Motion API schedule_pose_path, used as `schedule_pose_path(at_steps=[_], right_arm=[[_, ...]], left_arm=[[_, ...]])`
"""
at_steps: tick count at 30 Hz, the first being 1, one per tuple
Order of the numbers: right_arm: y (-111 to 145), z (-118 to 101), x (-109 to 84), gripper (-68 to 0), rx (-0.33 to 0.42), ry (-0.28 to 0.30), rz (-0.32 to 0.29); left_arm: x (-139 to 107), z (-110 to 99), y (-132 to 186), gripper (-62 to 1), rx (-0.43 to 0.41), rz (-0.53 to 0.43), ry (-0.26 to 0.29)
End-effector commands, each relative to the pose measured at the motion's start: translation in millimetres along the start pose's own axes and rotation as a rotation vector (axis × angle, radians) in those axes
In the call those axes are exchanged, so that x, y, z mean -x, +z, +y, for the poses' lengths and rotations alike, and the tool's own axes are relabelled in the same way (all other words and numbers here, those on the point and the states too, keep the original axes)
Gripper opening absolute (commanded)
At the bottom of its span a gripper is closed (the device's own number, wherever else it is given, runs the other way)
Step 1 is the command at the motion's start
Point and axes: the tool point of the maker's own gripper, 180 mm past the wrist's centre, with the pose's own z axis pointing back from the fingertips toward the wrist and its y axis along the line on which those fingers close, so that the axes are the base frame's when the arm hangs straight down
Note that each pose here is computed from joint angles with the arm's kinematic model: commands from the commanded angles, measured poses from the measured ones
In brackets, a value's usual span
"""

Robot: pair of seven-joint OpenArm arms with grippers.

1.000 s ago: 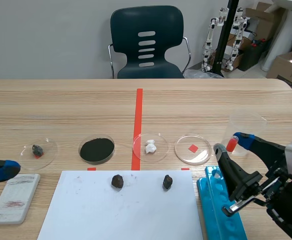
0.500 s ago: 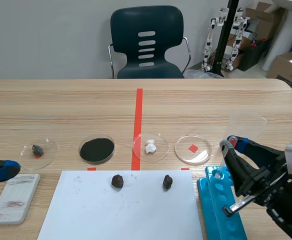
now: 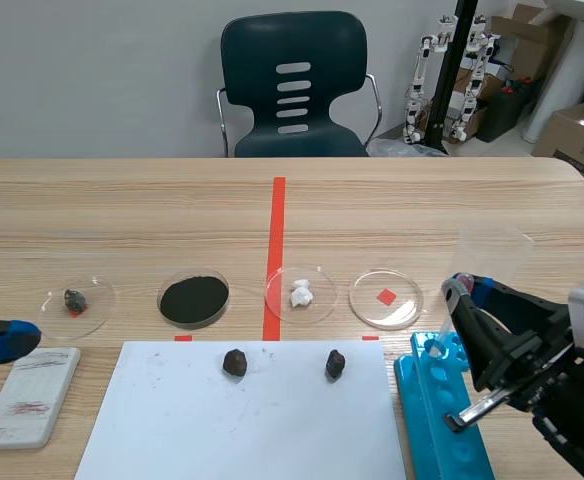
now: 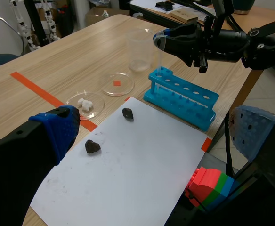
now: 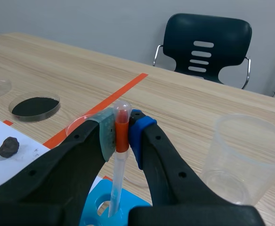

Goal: Pick up the dropper by the top with the right hand

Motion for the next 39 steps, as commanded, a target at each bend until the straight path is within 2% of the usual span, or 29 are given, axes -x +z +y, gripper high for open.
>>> schedule_pose_path(at_steps=[1, 10, 27, 33, 39], right_arm=[[-4.8, -2.4, -10.3, -62.7, -0.021, 0.024, -0.010], [-17.2, 6.0, -17.9, -62.7, -0.079, 0.071, 0.084], [1.7, 8.7, -74.5, -62.7, -0.070, 0.119, 0.008], [17.0, 17.2, -99.6, -62.7, -0.074, 0.116, -0.049], [36.3, 34.4, -113.5, -62.7, -0.103, 0.118, -0.029]], left_arm=[[-5.4, -1.8, -0.5, 1.4, -0.005, -0.027, 0.017], [-5.4, -1.8, -0.5, 1.4, -0.005, -0.027, 0.017], [-5.4, -1.8, -0.5, 1.4, -0.005, -0.027, 0.017], [-5.4, -1.8, -0.5, 1.4, -0.005, -0.027, 0.017], [-5.4, -1.8, -0.5, 1.4, -0.005, -0.027, 0.017]])
